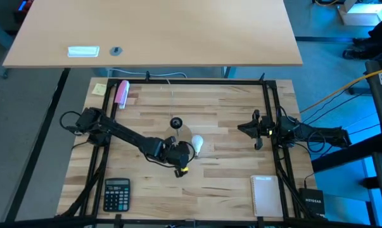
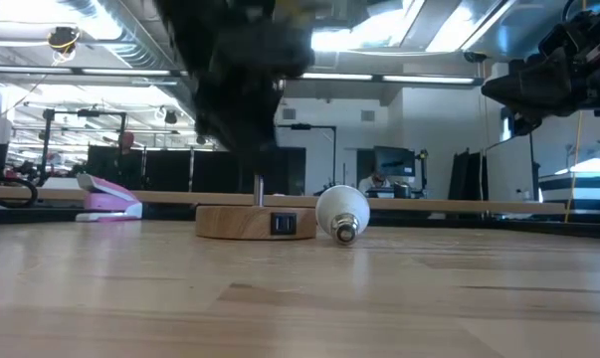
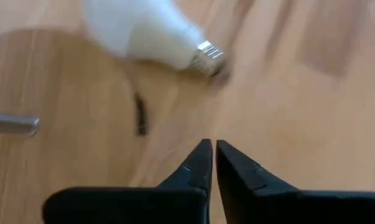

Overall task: Screw lightbulb
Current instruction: Adjust the brown lamp, then insert the white lightbulb into the brown lamp

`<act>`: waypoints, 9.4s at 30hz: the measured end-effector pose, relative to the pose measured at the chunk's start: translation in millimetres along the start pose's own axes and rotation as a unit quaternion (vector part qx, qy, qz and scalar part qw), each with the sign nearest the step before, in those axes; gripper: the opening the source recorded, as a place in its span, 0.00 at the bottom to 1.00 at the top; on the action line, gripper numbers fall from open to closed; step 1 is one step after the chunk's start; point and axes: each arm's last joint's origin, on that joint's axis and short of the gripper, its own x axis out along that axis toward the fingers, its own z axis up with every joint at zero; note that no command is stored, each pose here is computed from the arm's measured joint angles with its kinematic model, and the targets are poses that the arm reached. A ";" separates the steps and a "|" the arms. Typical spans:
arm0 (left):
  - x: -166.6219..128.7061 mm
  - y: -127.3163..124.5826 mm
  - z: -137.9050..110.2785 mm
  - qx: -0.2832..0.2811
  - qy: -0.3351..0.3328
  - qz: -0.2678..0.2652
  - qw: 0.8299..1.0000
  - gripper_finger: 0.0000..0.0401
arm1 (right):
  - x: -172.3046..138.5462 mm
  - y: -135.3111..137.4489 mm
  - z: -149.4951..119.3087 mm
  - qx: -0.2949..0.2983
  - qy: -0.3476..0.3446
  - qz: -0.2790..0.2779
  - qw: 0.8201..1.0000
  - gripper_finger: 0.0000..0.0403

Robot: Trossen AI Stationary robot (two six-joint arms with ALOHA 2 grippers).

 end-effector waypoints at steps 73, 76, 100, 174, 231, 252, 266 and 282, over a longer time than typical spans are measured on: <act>48.4 28.2 116.4 -0.184 -0.002 0.107 0.977 0.76 | 0.1 0.0 0.2 0.000 -0.001 0.000 1.000 0.10; 53.7 30.8 112.9 -0.195 0.011 0.102 0.975 0.76 | 0.1 0.0 0.2 0.000 -0.001 0.000 1.000 0.10; 20.9 15.3 95.1 -0.205 0.055 0.086 0.974 0.76 | 0.1 0.0 0.0 0.000 0.000 0.000 1.000 0.10; -91.8 -34.9 98.1 0.002 -0.169 0.192 0.967 0.62 | 0.1 0.0 -0.1 0.000 0.001 0.000 1.000 0.10; -192.6 -26.9 141.5 0.132 -0.366 0.146 0.910 0.62 | 5.7 10.2 59.1 0.063 -0.200 0.047 0.977 0.10; -198.2 -26.5 150.7 0.205 -0.391 0.123 0.889 0.63 | 158.3 45.0 128.5 0.023 0.010 0.263 0.964 0.62; -196.5 -24.1 151.3 0.190 -0.386 0.151 0.890 0.64 | 170.0 60.5 128.9 -0.037 -0.046 0.215 0.975 0.54; -195.2 -22.3 153.0 0.196 -0.385 0.148 0.889 0.65 | 181.0 59.7 117.0 -0.035 -0.037 0.215 0.975 0.27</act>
